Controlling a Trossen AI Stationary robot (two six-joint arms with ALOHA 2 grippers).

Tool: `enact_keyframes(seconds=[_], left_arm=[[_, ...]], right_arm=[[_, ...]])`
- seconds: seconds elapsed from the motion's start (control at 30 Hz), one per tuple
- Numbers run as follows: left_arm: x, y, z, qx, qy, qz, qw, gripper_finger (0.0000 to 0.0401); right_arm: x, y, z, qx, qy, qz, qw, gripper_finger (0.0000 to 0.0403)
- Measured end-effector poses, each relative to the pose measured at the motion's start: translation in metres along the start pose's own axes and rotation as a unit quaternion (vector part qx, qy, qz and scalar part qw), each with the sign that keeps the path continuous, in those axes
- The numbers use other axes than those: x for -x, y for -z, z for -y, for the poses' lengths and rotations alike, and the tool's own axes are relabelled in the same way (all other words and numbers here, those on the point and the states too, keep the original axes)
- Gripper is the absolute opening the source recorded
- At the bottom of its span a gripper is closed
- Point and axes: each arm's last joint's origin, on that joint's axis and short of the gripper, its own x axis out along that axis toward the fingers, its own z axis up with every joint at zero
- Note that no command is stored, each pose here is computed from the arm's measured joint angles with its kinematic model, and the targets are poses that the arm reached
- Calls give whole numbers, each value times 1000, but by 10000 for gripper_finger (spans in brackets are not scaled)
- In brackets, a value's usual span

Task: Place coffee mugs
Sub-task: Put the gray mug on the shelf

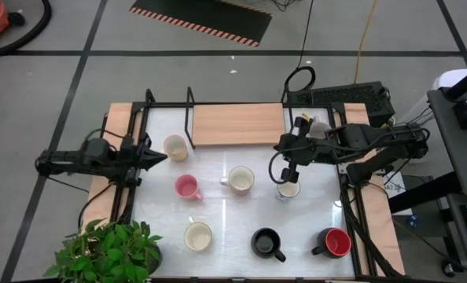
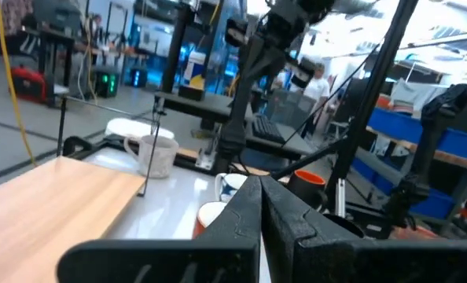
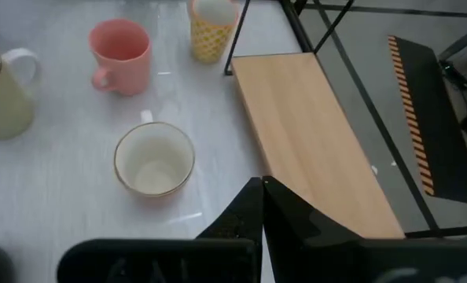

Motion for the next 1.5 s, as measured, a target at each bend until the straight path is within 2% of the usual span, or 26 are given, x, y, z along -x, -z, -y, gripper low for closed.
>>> enact_keyframes(seconds=[0.13,0.27,0.4,0.6,0.73,0.87,1.17,1.37,1.5], left_arm=[[-5,-33,9,-18,-5,-21,1000,1],[-15,-65,19,-41,-9,-39,998,1],[-30,-91,27,-54,-16,-69,996,1],[-51,-113,36,-59,-27,-147,987,1],[-66,-109,40,-65,-23,-188,980,1],[-86,-88,40,-88,-18,-236,968,1],[-128,-46,40,-138,-18,-333,933,1],[-143,-28,40,-168,-21,-368,914,1],[-147,-24,40,-174,-20,-376,910,1]], right_arm=[[-7,11,-9,-5,-10,-21,1000,0],[-13,25,-18,-33,-33,-44,998,0],[-19,38,-29,-58,-33,-67,996,0],[-22,54,-45,-72,-58,-100,991,0],[-19,61,-55,-80,-64,-106,989,0],[-18,68,-58,-84,-60,-122,987,0],[-15,79,-52,-136,-20,-176,975,0],[-12,87,-47,-134,4,-221,966,0],[-9,94,-42,-129,25,-269,954,19]])
